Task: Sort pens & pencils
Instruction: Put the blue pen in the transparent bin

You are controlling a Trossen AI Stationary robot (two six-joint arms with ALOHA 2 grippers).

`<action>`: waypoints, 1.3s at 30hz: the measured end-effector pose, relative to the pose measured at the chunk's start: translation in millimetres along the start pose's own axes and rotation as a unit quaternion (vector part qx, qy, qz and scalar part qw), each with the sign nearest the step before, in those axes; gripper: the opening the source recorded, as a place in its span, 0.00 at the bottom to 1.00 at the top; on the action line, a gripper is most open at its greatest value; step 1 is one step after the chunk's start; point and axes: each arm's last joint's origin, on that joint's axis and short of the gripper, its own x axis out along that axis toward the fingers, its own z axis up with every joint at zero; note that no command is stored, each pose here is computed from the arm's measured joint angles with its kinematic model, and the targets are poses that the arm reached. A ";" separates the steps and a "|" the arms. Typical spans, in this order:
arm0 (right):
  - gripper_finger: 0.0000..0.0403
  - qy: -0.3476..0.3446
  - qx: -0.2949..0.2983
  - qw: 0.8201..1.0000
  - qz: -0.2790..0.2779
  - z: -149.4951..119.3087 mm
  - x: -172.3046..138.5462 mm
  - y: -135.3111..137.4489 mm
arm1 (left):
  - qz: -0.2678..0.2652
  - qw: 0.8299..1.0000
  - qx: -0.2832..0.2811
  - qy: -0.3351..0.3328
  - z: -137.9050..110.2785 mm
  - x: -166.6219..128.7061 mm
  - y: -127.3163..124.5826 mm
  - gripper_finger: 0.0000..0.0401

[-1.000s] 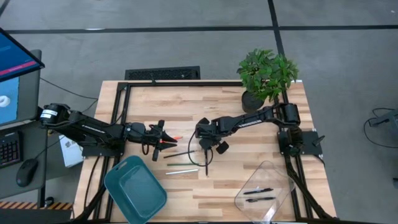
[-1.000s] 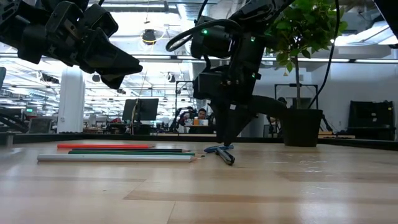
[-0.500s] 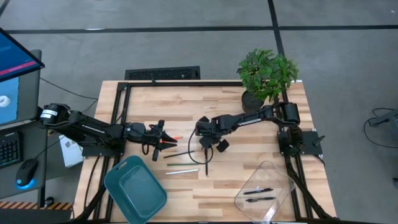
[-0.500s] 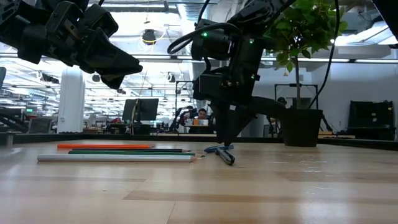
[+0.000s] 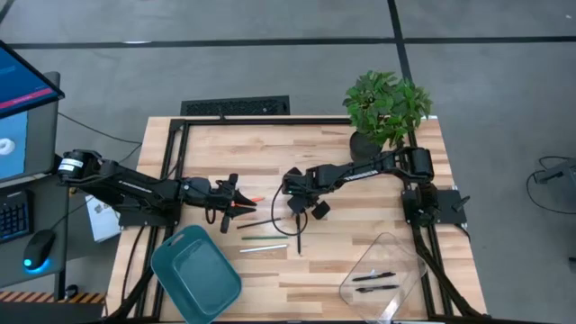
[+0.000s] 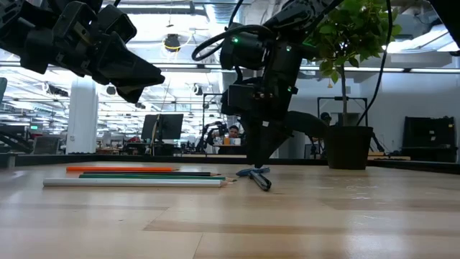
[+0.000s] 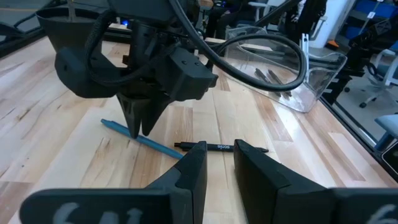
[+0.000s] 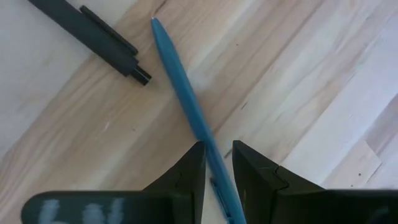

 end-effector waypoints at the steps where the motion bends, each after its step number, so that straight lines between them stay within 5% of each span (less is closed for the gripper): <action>1: 0.25 -0.001 0.000 1.000 0.001 0.1 0.0 0.1 | 0.000 1.000 0.000 0.000 0.0 0.0 0.0 0.18; 39: 0.25 -0.029 0.029 0.999 0.022 -7.4 12.3 10.3 | 0.001 1.000 0.000 0.003 -0.5 0.0 0.1 0.18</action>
